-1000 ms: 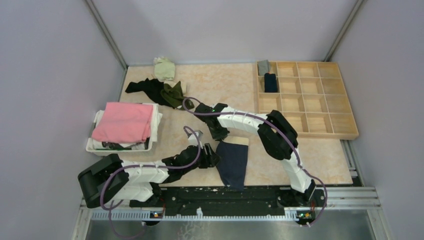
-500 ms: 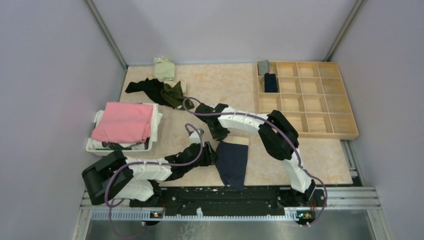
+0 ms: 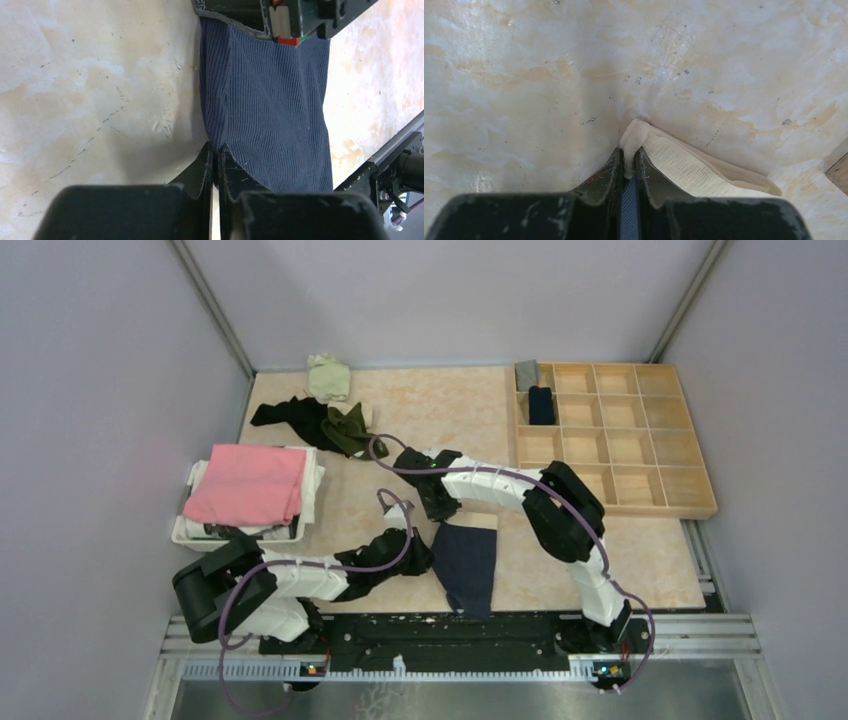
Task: Roll the underwear
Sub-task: Fold the underwear at the center of the board.
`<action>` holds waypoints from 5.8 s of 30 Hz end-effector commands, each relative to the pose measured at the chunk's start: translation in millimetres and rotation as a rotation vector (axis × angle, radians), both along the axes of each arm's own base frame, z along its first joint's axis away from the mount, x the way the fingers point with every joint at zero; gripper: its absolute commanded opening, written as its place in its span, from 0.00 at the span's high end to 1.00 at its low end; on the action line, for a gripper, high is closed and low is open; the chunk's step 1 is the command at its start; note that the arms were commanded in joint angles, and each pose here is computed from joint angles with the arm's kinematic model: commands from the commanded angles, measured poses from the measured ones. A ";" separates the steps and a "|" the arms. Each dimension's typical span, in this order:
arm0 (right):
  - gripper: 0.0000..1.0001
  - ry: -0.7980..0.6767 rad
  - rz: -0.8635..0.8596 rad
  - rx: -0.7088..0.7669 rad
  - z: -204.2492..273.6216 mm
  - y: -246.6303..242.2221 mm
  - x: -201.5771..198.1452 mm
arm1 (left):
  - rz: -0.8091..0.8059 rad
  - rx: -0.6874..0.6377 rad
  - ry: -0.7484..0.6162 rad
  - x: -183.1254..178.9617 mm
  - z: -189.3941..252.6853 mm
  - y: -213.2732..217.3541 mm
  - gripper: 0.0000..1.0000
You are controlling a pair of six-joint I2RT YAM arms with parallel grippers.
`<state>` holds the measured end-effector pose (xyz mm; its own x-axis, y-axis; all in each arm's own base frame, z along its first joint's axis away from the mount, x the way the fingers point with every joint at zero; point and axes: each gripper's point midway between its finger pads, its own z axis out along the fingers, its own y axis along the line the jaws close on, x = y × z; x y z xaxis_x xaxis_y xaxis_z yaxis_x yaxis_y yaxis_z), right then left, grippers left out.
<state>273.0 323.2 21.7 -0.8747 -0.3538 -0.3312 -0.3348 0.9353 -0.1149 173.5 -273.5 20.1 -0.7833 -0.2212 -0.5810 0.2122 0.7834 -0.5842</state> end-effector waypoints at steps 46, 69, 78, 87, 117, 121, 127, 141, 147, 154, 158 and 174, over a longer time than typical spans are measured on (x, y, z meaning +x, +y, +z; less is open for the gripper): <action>1.00 -0.284 -0.206 0.987 111.9 -9.7 47.7 | -0.018 0.726 -0.341 45.3 80.0 55.6 1.00; 1.00 -0.288 -0.229 0.970 81.0 -35.6 26.5 | -0.097 0.835 -0.308 23.1 46.9 46.4 1.00; 1.00 -0.319 -0.247 0.962 78.2 -50.6 16.4 | -0.184 0.800 -0.291 -7.8 37.2 16.5 1.00; 1.00 -0.313 -0.243 0.972 72.9 -55.2 7.0 | -0.240 0.826 -0.280 -34.4 23.6 -5.7 1.00; 1.00 -0.289 -0.253 0.973 82.1 -83.3 -33.5 | -0.245 0.835 -0.128 -76.5 -39.9 -3.9 1.00; 1.00 -0.276 -0.317 0.946 74.3 -100.5 -47.1 | -0.240 0.839 -0.128 -75.9 -40.8 -3.0 1.00; 1.00 -0.214 -0.371 0.947 51.4 -113.0 -70.0 | -0.243 0.841 -0.135 -75.2 -39.9 -4.1 1.00; 1.00 -0.309 -0.333 0.934 78.0 -113.7 -56.3 | -0.198 0.814 -0.192 -64.1 -11.3 -13.2 1.00; 1.00 -0.357 -0.313 0.869 92.8 -111.8 -37.7 | -0.158 0.698 -0.264 -51.6 34.5 -22.6 1.00; 1.00 -0.347 -0.277 0.820 95.1 -108.2 -32.1 | -0.124 0.575 -0.302 -26.7 65.9 -11.4 0.97; 1.00 -0.359 -0.263 0.811 102.7 -105.1 -25.6 | -0.102 0.586 -0.294 -14.5 65.5 5.8 0.98; 1.00 -0.588 -0.144 1.026 221.3 -83.0 -1.7 | 0.007 0.616 -0.596 66.0 176.2 27.9 1.00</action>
